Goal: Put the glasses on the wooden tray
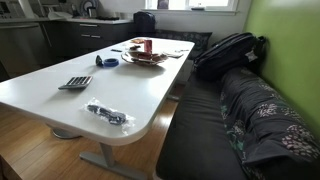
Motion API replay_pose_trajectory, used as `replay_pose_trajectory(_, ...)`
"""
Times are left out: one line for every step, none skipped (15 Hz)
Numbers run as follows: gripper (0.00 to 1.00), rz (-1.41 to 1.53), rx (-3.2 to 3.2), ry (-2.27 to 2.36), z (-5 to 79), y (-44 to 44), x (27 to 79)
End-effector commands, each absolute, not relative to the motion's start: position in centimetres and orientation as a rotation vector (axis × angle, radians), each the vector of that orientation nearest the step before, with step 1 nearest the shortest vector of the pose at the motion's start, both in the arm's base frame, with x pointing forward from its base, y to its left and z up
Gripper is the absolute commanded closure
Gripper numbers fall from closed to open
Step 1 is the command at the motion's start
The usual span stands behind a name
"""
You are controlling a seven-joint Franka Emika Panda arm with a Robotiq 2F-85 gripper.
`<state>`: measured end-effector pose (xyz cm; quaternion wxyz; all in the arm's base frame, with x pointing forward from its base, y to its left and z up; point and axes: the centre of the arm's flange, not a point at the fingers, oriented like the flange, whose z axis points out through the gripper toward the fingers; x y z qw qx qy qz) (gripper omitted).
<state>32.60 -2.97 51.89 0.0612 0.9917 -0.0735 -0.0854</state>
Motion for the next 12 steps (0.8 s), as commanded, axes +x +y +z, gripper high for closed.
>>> replay_pose_trajectory(0.00,-0.258,3.000,-0.222,51.9,-3.0,32.6)
replay_pose_trajectory(0.00,-0.258,3.000,-0.222,51.9,-3.0,32.6)
replay_pose_trajectory(0.00,-0.258,3.000,-0.222,51.9,-3.0,32.6)
replay_pose_trajectory(0.00,-0.281,3.017,-0.269,51.3,-2.7,34.2)
replay_pose_trajectory(0.00,-0.297,3.016,-0.332,50.6,-2.4,35.7)
replay_pose_trajectory(0.00,-0.275,3.029,-0.345,49.7,-2.4,37.4)
replay_pose_trajectory(0.00,-0.244,3.055,-0.357,49.0,-2.3,38.7)
replay_pose_trajectory(0.00,-0.204,3.068,-0.385,48.3,-2.2,40.1)
replay_pose_trajectory(0.00,-0.160,3.091,-0.366,47.5,-1.8,41.8)
replay_pose_trajectory(0.00,-0.128,3.089,-0.325,46.6,-1.1,43.8)
replay_pose_trajectory(0.00,-0.105,3.071,-0.250,45.8,0.4,46.0)
replay_pose_trajectory(0.00,-0.097,3.038,-0.189,45.1,1.7,47.7)
